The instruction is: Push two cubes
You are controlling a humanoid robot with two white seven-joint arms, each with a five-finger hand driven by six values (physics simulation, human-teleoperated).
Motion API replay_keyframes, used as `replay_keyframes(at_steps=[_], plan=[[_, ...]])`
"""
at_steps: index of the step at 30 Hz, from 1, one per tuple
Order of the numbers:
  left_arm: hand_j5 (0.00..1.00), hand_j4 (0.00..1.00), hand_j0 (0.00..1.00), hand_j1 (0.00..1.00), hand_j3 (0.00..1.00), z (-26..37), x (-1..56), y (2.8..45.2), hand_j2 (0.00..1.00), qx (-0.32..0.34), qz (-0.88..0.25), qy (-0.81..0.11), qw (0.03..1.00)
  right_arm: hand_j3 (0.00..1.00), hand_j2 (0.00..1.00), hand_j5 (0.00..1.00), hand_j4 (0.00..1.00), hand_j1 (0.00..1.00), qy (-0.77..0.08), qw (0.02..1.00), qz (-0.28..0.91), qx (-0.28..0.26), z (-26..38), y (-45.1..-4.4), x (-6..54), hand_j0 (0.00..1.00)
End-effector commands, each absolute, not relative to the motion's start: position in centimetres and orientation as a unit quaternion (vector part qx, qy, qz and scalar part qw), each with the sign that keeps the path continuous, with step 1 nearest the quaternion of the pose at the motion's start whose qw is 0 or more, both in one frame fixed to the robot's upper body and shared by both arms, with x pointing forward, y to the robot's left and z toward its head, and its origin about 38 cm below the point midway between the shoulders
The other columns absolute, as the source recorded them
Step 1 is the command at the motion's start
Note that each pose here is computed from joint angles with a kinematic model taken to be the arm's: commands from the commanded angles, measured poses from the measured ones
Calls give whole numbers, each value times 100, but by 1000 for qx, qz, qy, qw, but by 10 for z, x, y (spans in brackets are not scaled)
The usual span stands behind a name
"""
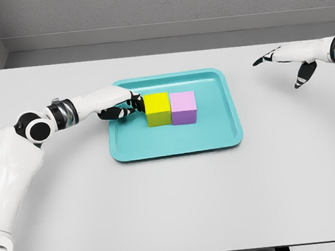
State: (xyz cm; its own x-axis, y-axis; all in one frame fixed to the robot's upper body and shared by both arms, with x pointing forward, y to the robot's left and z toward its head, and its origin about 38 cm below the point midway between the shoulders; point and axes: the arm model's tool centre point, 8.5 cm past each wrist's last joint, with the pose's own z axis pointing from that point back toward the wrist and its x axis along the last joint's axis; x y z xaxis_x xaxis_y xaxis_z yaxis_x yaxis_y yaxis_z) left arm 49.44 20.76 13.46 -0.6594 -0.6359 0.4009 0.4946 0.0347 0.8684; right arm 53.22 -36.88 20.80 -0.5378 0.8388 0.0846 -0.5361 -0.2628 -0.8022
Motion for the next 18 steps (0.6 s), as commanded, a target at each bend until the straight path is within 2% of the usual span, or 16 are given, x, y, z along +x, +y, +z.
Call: replay_keyframes(at_steps=[1,10,18], plan=[[48,48,48,48,48,130,492,203,48,65,-713,-577,393,100,100,100,100,100,-414,447,771,-184,208,-371,532,100],[47,47,47,47,47,132,493,201,47,73,-721,-571,386,100,100,100,100,100,-416,446,771,-184,210,-370,532,100],[51,51,51,51,51,149,495,217,51,80,-704,-590,387,100,100,100,100,100,-417,446,770,-184,210,-369,533,100]])
